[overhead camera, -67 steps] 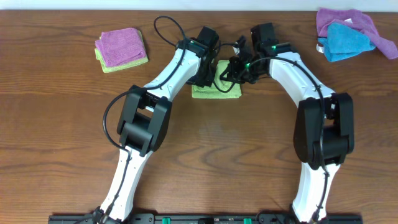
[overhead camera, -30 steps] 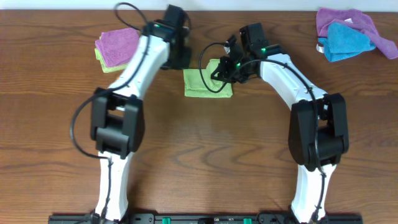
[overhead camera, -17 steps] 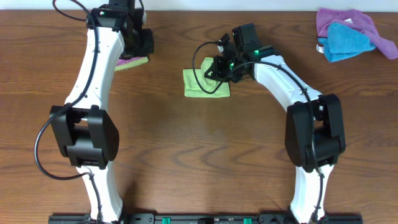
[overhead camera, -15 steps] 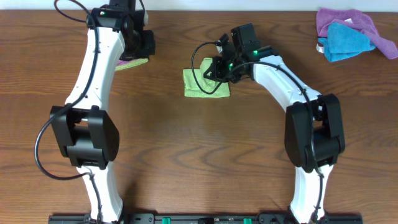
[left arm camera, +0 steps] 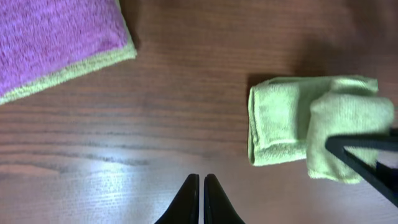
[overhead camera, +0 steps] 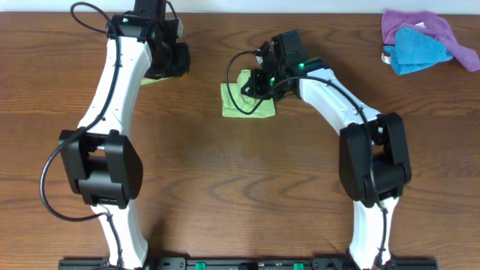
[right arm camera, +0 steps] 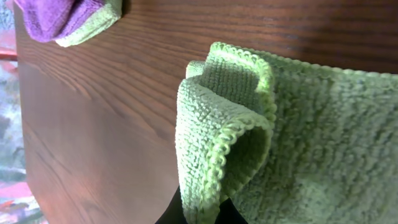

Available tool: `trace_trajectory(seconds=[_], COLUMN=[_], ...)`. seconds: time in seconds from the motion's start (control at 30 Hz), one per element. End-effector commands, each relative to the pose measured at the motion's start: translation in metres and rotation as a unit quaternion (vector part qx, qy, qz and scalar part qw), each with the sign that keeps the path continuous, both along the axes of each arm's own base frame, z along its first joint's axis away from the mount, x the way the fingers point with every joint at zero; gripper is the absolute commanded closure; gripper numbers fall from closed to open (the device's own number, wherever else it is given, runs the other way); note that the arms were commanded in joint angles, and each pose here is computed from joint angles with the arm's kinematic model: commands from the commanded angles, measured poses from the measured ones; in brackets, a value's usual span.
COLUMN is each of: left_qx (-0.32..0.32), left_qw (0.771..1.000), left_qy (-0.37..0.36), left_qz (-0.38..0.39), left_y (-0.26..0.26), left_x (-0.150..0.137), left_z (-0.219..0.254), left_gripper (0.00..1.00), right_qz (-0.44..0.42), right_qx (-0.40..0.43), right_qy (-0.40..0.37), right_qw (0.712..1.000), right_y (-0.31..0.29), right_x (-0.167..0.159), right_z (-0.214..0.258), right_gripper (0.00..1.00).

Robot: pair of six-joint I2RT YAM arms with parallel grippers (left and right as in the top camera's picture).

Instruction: Fold the cloth

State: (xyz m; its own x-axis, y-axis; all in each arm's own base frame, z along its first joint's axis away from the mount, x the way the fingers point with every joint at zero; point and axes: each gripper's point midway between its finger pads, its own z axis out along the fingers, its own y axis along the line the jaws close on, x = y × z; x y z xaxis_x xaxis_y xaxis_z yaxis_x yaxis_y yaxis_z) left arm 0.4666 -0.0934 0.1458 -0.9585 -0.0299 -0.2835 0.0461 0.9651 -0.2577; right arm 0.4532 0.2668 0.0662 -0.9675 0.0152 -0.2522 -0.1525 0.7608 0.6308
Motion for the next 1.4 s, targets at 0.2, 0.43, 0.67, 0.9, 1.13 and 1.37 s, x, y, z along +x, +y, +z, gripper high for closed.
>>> trace_trajectory(seconds=[0.2, 0.43, 0.67, 0.9, 1.13, 1.37], left_qx=[-0.021, -0.021, -0.021, -0.022, -0.022, -0.021], left_qw=[1.0, 1.0, 1.0, 1.0, 1.0, 1.0], left_qy=[0.001, -0.001, -0.001, -0.004, -0.005, -0.009], left_qz=[-0.009, -0.011, -0.011, -0.011, -0.011, -0.012], left_y=[-0.002, -0.002, -0.002, -0.002, -0.002, -0.001], left_x=[-0.011, -0.011, -0.011, -0.01, -0.009, -0.007], left_z=[0.001, 0.003, 0.003, 0.003, 0.003, 0.004], left_gripper=[0.94, 0.94, 0.94, 0.94, 0.94, 0.94], right_qz=[0.0, -0.011, -0.03, -0.04, -0.042, -0.032], right_qx=[0.001, -0.012, 0.0, 0.004, 0.005, 0.018], right_qy=[-0.001, 0.003, 0.01, 0.011, 0.004, 0.011], right_qw=[1.0, 1.0, 1.0, 0.999, 0.999, 0.999], right_y=[0.014, 0.01, 0.015, 0.015, 0.016, 0.02], right_x=[0.003, 0.006, 0.015, 0.018, 0.021, 0.017], right_z=[-0.008, -0.019, -0.034, -0.036, -0.035, -0.032], right_gripper=[0.99, 0.99, 0.99, 0.99, 0.6, 0.23])
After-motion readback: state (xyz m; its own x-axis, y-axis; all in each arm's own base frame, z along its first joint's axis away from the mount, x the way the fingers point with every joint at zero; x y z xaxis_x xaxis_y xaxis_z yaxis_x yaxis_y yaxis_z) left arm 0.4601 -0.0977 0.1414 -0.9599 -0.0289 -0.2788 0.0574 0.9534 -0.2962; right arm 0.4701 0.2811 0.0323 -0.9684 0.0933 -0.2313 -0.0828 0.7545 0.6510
